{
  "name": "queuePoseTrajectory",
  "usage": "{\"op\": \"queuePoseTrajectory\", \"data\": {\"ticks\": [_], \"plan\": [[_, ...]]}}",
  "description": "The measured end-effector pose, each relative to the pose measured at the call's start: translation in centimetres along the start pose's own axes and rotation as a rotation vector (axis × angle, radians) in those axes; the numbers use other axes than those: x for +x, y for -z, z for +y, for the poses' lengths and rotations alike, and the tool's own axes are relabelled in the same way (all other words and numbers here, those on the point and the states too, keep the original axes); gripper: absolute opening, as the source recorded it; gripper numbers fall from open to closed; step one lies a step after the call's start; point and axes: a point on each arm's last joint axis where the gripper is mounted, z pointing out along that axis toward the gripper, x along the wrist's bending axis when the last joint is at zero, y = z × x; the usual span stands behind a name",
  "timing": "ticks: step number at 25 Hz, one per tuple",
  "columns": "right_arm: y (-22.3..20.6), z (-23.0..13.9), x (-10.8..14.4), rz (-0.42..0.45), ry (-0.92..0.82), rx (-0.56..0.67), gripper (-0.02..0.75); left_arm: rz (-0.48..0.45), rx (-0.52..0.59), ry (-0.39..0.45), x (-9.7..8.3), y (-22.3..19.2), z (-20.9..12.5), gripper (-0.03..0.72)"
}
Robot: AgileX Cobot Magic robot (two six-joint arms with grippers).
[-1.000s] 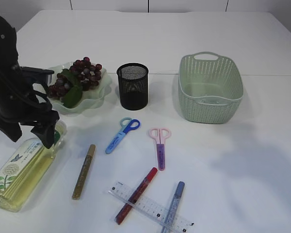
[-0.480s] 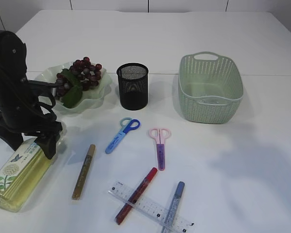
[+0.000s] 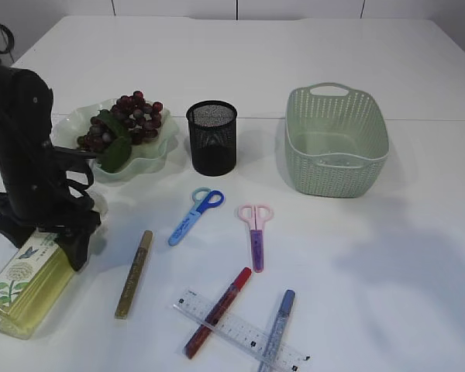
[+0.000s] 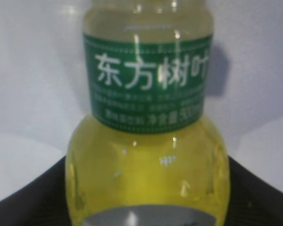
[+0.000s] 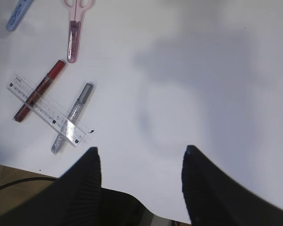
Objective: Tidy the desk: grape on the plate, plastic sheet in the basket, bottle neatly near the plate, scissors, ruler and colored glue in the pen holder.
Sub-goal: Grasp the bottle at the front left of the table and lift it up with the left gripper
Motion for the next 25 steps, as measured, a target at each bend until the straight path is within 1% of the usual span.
{"op": "queuePoseTrajectory", "data": {"ticks": [7, 13, 15, 25], "plan": [[0.0, 0.0, 0.01, 0.001, 0.0, 0.0, 0.437, -0.003, 0.006, 0.001, -0.03, -0.23, 0.03, 0.57], [0.0, 0.0, 0.01, 0.001, 0.0, 0.0, 0.438, -0.006, 0.005, 0.002, -0.06, -0.19, 0.06, 0.462], [0.0, 0.0, 0.01, 0.001, 0.0, 0.0, 0.438, -0.006, 0.005, 0.0, -0.06, -0.19, 0.06, 0.438], [0.0, 0.0, 0.01, 0.001, 0.0, 0.0, 0.437, -0.008, -0.003, 0.003, -0.08, -0.19, 0.13, 0.432]]}}
